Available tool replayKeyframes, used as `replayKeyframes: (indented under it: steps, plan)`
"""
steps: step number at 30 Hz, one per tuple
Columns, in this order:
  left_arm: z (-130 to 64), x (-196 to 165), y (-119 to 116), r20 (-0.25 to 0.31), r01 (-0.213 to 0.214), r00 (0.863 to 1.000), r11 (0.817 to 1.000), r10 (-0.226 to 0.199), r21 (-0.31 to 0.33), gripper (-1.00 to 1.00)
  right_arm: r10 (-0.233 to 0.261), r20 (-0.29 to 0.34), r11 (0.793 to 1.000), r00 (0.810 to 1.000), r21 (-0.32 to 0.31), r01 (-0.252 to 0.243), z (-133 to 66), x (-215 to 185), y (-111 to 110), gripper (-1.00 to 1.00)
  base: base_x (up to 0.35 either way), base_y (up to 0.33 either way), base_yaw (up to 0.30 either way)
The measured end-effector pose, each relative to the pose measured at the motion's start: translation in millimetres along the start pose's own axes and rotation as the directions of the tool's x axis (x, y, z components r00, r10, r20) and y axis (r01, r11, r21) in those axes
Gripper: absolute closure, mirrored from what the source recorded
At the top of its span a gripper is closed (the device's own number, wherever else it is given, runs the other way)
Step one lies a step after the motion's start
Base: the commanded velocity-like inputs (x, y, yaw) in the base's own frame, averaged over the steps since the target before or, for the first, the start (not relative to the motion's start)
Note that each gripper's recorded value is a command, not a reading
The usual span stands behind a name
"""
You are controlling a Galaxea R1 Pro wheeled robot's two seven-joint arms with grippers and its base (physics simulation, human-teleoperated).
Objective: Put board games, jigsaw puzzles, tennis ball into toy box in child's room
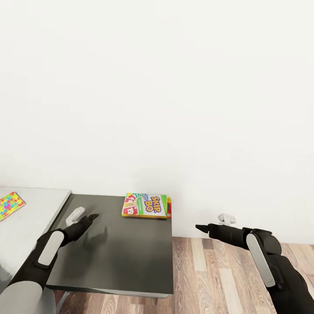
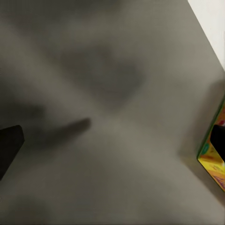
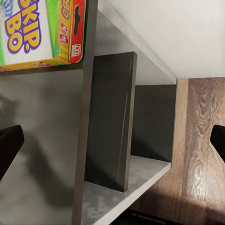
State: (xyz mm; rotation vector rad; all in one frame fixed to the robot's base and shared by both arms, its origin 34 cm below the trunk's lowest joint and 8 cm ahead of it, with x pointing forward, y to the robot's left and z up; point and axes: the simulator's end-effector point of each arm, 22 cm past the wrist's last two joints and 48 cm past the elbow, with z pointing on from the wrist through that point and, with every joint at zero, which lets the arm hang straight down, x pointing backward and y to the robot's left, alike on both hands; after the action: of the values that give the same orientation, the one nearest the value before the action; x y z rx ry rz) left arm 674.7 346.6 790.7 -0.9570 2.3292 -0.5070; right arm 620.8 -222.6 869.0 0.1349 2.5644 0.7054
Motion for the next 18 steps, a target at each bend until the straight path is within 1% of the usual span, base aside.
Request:
replayKeyframes:
  steps: [12, 18]
  plan:
    - [0.3, 1.2, 2.1, -0.003, 0.002, 1.0, 1.0, -0.002, -0.004, -1.0, 0.0, 0.001, 1.0, 1.0, 0.0, 0.0, -0.2, -0.1, -0.1, -1.0, 0.009, 0.0, 0.0]
    - [0.3, 1.9, 2.3, -0.003, 0.003, 1.0, 1.0, -0.003, -0.005, -1.0, 0.0, 0.001, 1.0, 1.0, 0.0, 0.0, -0.5, -0.2, -0.1, -1.0, 0.173, 0.0, 0.0]
